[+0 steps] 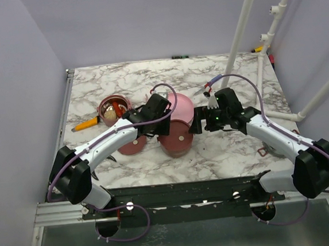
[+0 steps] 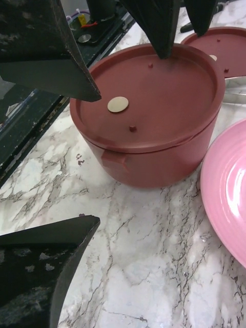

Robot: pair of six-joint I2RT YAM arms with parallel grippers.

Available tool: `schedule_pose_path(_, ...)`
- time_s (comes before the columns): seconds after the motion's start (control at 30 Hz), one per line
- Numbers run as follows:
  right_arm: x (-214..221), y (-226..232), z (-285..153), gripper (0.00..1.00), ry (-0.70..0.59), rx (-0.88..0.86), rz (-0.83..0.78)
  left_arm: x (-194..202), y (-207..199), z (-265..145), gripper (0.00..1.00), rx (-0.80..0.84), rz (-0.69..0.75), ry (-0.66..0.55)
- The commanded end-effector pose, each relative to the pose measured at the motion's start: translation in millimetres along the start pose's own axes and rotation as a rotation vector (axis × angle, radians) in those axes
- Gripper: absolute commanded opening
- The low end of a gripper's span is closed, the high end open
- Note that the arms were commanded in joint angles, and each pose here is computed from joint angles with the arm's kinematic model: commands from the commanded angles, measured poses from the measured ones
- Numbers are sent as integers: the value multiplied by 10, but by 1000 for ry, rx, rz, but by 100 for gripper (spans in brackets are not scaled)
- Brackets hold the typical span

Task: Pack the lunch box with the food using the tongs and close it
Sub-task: Close the box lid on the packing box, then pick up the packing box from the center of the board.

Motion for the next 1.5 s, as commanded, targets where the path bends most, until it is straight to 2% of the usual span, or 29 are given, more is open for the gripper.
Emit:
schedule_pose_path(0.0,16,-5,156,97,13,9,-1,50,22,77,60,5,17,9)
schedule_pose_path(0.37,330,-195,333,96,117,89,44,172,113,116,60,-19,24,33)
schedule_pose_path(0.67,411,-259,342,96,150,125,55,203,106,130,60,-11,30,48)
schedule_pose_path(0.8,267,-192,289,96,118,109,39,56,15,41,60,22,22,10)
schedule_pose_path(1.0,-151,-10,141,96,23,68,4,-452,-17,-193,61,89,-51,-93)
schedule_pose_path(1.23,-513,-4,-14,96,-77,135,-15,-971,752,-248,61,-64,-159,-206)
schedule_pose_path(1.47,-690,-91,-156,95,-168,222,-27,-1191,1785,-218,61,-254,-301,-274)
Point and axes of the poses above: each gripper's point midway between its finger pads, its own z axis out along the fingers, its own y axis along the line the jaws close on, x = y × z, the point moved 2 cm from there along -z, back along the fingers, and after that the axes turned 8 degrees about -z, right-handed, at the moved point
